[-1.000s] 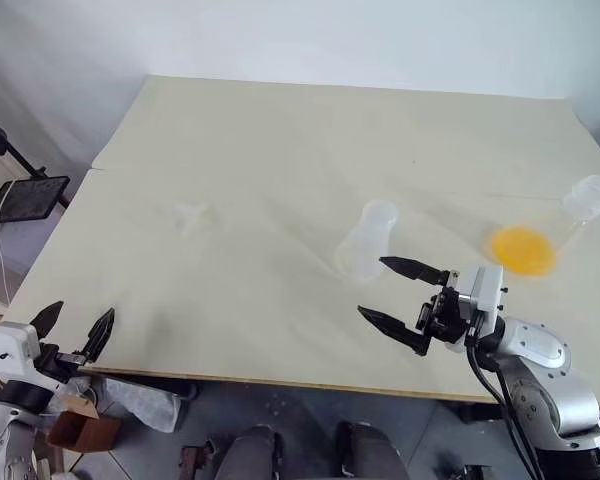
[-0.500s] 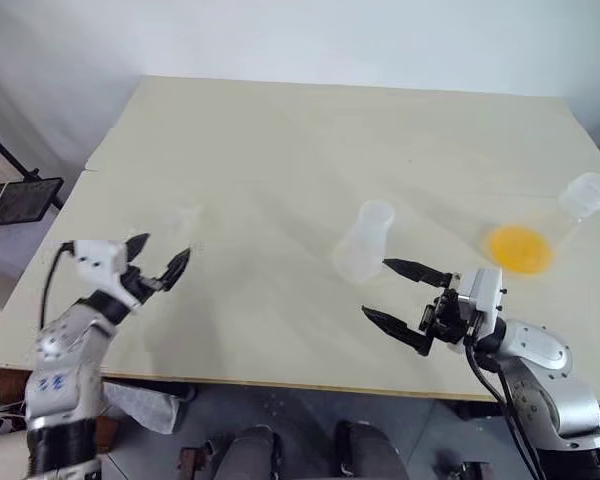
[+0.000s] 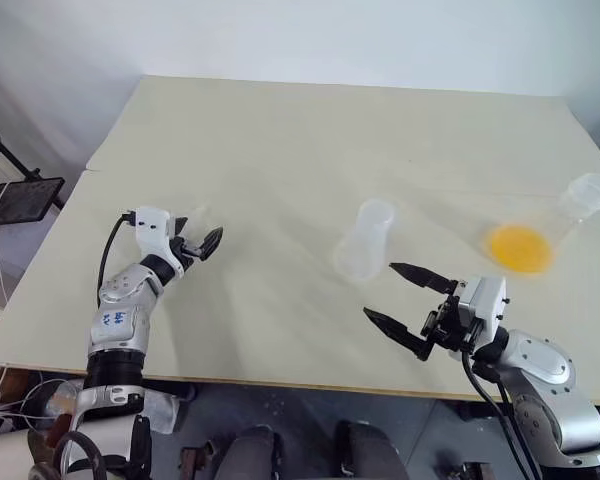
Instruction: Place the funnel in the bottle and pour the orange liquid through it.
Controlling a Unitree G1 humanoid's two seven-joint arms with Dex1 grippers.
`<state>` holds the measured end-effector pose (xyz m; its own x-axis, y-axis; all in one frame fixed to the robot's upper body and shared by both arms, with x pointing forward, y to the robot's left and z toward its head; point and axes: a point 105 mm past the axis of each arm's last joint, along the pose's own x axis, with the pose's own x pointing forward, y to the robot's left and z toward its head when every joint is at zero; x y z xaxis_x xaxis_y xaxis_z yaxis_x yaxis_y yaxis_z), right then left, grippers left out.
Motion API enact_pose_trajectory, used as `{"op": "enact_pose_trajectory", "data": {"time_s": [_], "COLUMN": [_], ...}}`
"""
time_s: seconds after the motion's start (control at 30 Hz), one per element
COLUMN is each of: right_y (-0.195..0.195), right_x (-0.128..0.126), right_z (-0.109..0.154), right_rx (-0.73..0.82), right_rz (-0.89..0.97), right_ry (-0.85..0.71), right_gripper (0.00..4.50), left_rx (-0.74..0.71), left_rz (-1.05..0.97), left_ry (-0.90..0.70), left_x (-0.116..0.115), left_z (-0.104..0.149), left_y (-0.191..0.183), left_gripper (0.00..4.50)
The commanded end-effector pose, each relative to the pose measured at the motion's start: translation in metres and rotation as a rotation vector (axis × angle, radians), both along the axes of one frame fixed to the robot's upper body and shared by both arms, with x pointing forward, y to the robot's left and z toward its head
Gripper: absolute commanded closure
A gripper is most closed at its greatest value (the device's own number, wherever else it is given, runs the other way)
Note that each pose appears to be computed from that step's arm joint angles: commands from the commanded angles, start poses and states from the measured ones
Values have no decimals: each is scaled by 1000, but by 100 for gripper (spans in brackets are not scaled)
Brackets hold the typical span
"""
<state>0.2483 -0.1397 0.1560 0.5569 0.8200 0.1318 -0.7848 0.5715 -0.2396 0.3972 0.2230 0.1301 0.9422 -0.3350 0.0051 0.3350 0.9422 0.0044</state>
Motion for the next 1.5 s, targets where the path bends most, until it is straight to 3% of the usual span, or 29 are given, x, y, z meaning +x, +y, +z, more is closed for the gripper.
{"op": "enact_pose_trajectory", "data": {"time_s": [0.03,0.37,0.4,0.63,0.83,0.93,1.2,1.33,1.5], "right_y": [2,3,3,2,-5,-15,-29,-32,-38], "right_x": [-6,-5,-5,-6,-8,-11,-21,-26,-33], "right_z": [11,11,11,9,10,10,7,7,9], "right_rx": [10,12,13,16,6,-4,-20,-24,-29], "right_rz": [-1,-12,-14,-29,-68,-107,-185,-213,-248], "right_ry": [-58,-60,-61,-62,-67,-61,-46,-40,-31], "right_gripper": [0,0,0,0,0,0,0,0,0], "left_rx": [-16,-15,-13,-20,167,353,594,719,889], "left_rz": [9,-52,-52,-119,-348,-547,-992,-1110,-1198], "left_ry": [-55,-21,-22,-95,-240,-326,-507,-549,-564], "left_x": [3,2,2,-4,-22,-28,-34,-35,-34], "left_z": [15,7,7,22,66,98,171,183,178], "left_y": [3,3,4,7,-5,-30,-120,-148,-170], "left_gripper": [114,433,446,446,446,446,446,446,446]}}
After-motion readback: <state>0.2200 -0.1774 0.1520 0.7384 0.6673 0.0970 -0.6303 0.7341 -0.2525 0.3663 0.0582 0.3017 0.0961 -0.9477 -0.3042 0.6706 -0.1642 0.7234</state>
